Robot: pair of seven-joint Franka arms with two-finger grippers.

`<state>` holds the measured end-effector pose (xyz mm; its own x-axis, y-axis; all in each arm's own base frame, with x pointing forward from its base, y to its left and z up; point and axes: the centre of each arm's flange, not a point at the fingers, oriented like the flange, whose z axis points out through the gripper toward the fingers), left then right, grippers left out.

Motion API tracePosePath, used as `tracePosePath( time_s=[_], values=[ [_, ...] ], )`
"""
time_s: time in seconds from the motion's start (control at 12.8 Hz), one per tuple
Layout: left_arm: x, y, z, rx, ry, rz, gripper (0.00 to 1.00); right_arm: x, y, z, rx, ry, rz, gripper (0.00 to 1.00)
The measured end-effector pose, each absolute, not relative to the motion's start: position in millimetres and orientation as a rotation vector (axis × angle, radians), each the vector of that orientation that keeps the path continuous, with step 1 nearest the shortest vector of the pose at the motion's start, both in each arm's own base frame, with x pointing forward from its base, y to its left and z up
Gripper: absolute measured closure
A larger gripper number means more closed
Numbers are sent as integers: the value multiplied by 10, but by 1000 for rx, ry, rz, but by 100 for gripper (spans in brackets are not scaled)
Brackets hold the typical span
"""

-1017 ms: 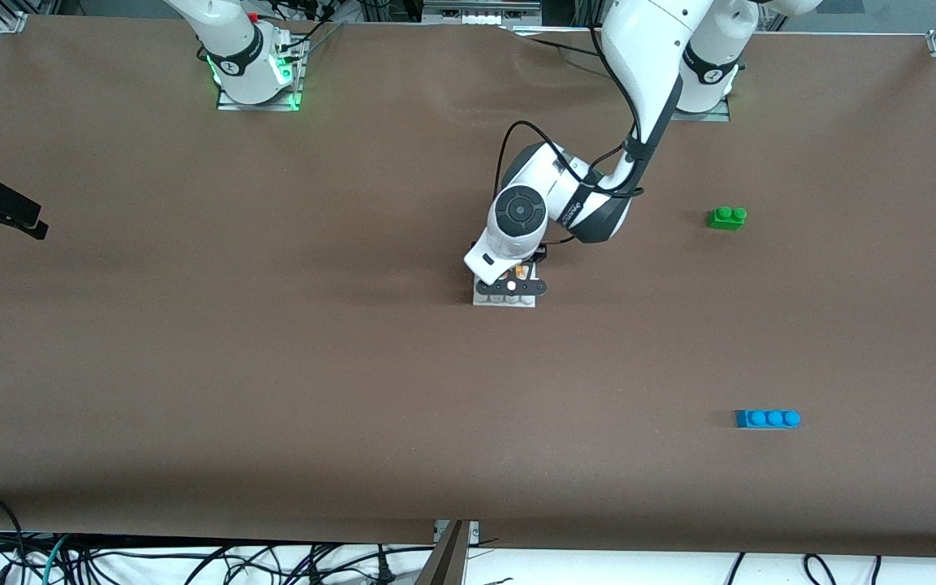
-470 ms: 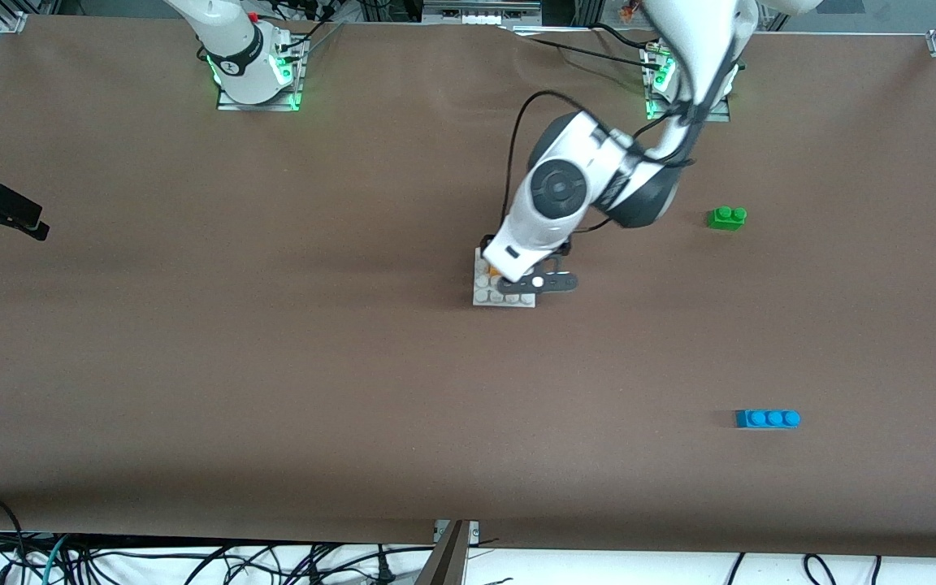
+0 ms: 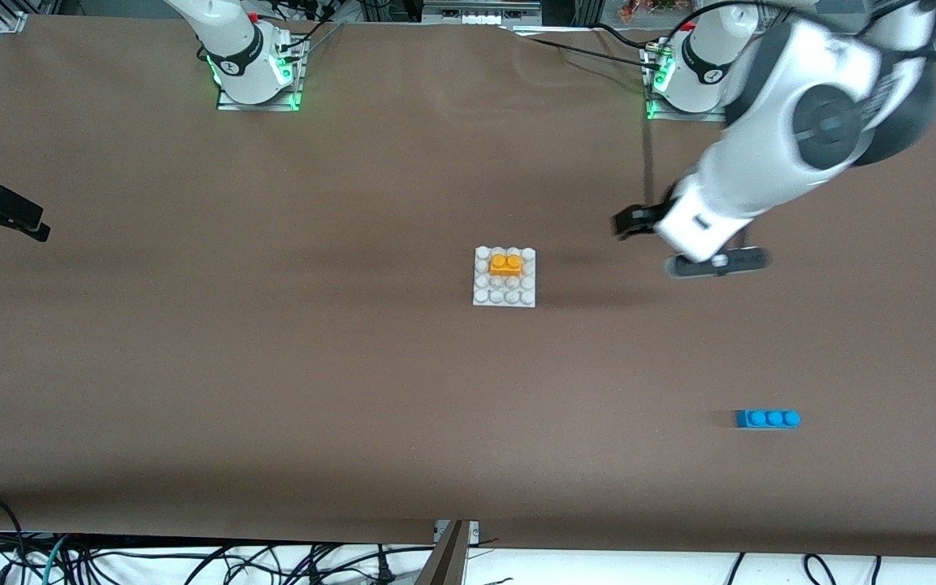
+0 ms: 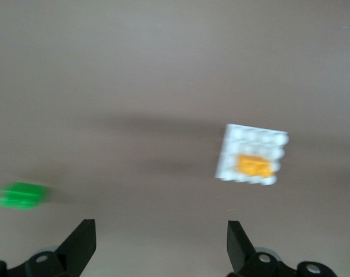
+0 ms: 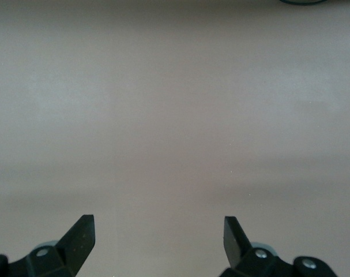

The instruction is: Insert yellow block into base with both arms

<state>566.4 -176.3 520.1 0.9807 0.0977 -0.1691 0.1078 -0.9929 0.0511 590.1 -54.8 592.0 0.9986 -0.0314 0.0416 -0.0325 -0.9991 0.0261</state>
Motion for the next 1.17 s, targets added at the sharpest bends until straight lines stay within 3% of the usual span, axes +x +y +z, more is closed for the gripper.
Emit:
tracePosePath(
  time_s=[0.47, 1.17],
  values=[
    [5488, 200, 5763, 3122, 132, -142, 0, 5909, -548, 5905, 3114, -50, 61, 0],
    [5473, 344, 5861, 3118, 145, -69, 0, 5913, -544, 5896, 3114, -49, 58, 0]
  ],
)
